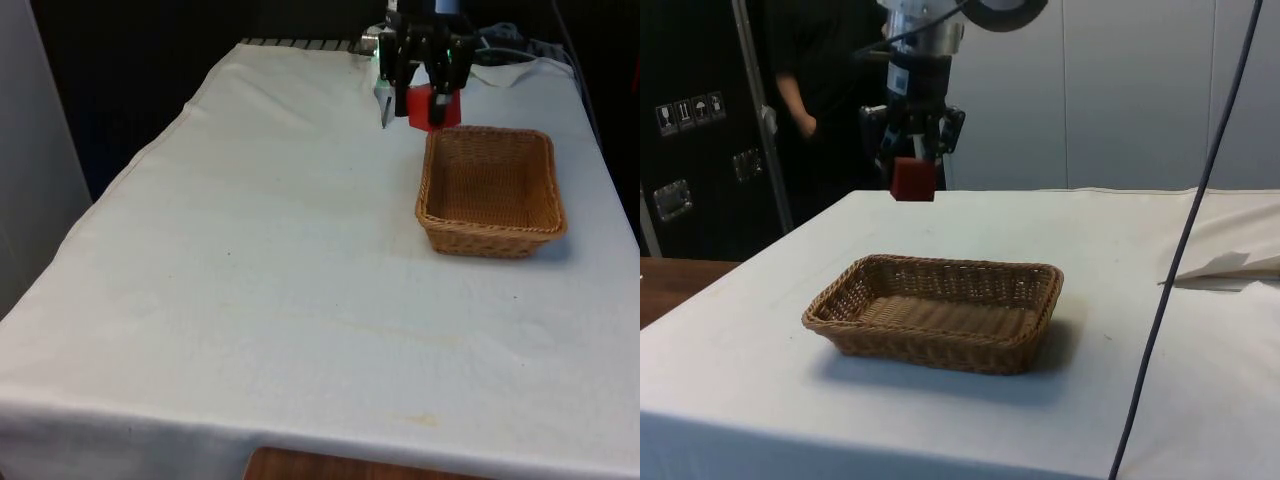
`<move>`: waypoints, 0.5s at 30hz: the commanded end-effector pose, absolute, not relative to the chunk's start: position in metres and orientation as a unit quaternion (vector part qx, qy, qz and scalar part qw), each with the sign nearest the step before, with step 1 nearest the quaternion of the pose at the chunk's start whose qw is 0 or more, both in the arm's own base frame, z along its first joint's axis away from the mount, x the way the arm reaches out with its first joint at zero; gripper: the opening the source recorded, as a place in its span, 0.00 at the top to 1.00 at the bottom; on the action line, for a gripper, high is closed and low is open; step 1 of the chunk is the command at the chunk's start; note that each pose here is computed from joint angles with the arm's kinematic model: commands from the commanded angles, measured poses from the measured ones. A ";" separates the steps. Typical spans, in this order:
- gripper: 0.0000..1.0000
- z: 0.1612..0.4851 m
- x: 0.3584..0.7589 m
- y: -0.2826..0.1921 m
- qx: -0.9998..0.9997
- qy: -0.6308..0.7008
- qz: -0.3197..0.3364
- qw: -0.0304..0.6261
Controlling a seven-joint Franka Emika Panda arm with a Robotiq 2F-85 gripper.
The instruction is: Pick up the cube and place it into the basket.
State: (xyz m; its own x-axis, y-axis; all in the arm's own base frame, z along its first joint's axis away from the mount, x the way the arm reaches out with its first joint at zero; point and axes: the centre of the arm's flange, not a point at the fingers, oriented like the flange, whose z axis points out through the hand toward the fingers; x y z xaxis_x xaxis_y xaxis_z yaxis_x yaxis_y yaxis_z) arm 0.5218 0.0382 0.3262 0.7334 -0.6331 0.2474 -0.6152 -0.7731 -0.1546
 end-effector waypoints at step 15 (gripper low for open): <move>0.93 0.301 0.508 0.082 -0.937 0.317 -0.148 0.021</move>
State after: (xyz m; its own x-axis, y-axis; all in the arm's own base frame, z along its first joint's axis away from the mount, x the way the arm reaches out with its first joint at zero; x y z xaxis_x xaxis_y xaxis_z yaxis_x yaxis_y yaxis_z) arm 0.5076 0.0829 0.2996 0.7618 -0.5999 0.2446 -0.5871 -0.7989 -0.1307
